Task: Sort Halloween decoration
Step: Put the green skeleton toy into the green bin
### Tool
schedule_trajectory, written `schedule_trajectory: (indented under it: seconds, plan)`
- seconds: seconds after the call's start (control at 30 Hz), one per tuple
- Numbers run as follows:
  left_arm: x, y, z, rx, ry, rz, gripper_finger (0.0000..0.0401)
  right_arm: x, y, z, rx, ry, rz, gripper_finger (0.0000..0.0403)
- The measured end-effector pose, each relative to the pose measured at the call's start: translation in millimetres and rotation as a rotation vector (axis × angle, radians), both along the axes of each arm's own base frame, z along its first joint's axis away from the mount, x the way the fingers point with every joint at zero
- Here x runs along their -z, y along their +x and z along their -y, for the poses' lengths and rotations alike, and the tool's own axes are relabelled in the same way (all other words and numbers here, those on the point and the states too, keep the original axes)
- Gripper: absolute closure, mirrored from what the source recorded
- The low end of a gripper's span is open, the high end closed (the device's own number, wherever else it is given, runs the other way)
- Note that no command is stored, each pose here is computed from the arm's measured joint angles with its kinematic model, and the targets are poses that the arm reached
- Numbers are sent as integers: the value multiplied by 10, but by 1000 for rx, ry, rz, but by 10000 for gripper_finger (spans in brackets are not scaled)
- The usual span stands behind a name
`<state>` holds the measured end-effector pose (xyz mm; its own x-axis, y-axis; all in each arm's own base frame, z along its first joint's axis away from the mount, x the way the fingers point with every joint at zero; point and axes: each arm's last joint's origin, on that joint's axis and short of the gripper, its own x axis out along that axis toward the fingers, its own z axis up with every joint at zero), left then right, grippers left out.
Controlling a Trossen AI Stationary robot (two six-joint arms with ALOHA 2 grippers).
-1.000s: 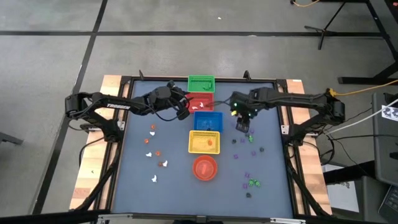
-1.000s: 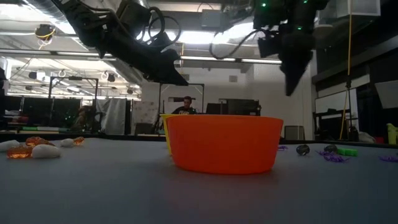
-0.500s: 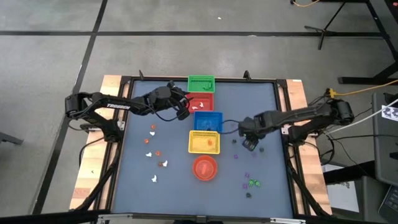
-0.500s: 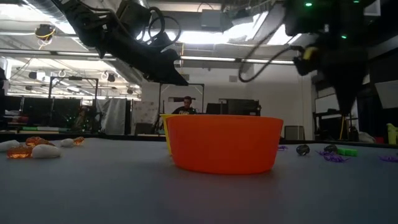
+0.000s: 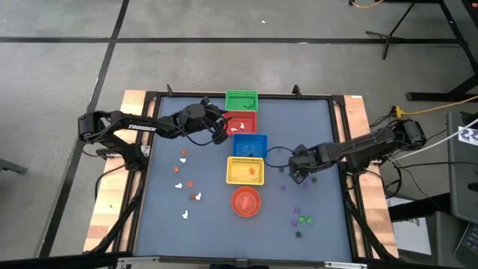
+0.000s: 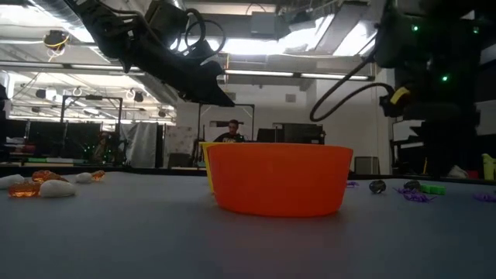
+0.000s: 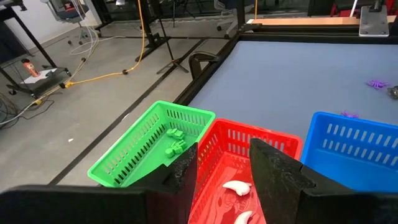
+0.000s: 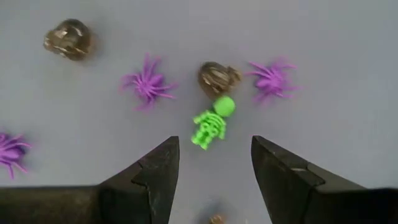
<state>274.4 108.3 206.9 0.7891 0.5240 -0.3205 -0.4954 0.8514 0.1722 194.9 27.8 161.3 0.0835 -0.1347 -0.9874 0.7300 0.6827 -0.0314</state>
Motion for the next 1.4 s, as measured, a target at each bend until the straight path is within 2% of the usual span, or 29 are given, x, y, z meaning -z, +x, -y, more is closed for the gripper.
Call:
schedule_trajectory:
  seconds: [0.37, 0.53, 0.83, 0.97, 1.27, 1.4]
  plan:
    - [0, 0, 0, 0, 0, 0, 270, 157, -68, 19, 21, -24, 15, 205]
    - [1, 0, 0, 0, 0, 0, 270, 261, -75, 21, 23, -15, 79, 205]
    - [0, 0, -1, 0, 0, 0, 270, 286, -82, 23, 28, -16, 88, 209]
    - [0, 0, -1, -1, 0, 0, 270, 287, -78, 21, 26, -12, 91, 240]
    - [0, 0, -1, -1, 0, 0, 270, 289, -76, 20, 25, -9, 91, 339]
    - [1, 0, -1, -1, 0, 0, 270, 290, -79, 21, 15, -11, 87, 365]
